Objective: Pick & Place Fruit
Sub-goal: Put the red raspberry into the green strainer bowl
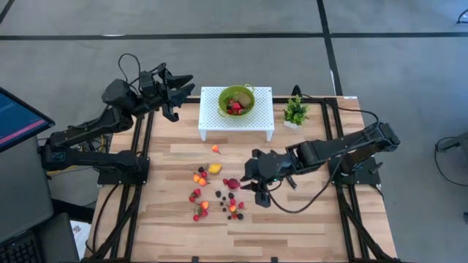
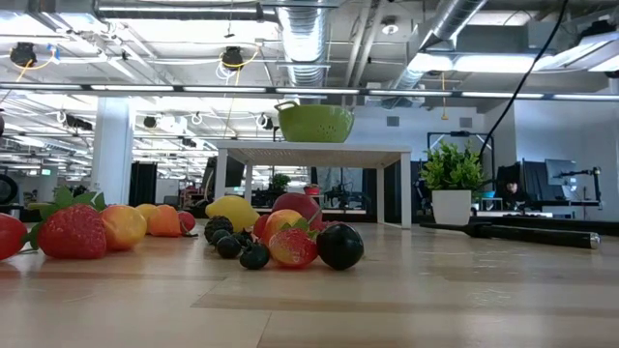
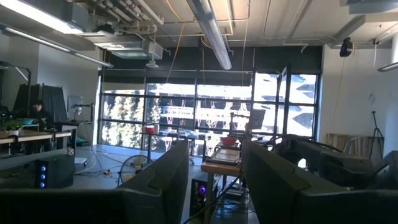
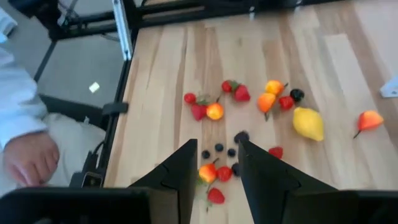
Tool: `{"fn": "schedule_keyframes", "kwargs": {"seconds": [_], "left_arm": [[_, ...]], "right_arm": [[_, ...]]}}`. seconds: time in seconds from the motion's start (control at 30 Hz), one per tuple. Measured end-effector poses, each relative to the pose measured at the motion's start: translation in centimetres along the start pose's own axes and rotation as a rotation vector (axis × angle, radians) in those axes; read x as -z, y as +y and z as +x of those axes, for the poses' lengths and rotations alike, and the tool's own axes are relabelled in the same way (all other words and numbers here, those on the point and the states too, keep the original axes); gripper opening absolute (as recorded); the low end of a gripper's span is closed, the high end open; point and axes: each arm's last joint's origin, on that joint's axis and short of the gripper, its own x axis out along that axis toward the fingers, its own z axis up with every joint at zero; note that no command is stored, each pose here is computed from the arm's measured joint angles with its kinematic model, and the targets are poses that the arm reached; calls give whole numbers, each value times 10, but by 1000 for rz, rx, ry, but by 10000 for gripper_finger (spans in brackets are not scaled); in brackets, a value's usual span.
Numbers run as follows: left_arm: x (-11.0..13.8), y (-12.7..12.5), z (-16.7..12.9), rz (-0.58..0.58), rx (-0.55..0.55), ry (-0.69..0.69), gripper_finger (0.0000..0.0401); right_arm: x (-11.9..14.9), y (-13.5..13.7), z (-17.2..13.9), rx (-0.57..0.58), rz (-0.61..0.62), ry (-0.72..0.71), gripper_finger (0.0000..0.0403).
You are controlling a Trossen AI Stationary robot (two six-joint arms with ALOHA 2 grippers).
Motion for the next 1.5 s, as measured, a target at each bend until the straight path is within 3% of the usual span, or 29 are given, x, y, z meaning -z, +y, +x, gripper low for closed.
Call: {"fn": "schedule_keyframes", "kwargs": {"seconds": [0.23, 0.4, 0.93, 1.17, 1.33, 1.5], "left_arm": [[0, 0, 0, 0, 0, 0, 142], [0, 0, 0, 0, 0, 0, 142], [0, 0, 0, 0, 0, 0, 142], [0, 0, 0, 0, -1, 2, 142], [0, 0, 0, 0, 0, 0, 142], [-1, 0, 0, 1, 1, -8, 142]], "right_arm": [[11, 6, 0, 6, -51, 77, 112], [34, 4, 13, 10, -214, 173, 112], [38, 2, 22, -16, -435, 119, 113], [44, 5, 54, -44, -514, 157, 113], [59, 4, 80, -70, -524, 259, 115], [67, 4, 101, -66, -520, 311, 155]]}}
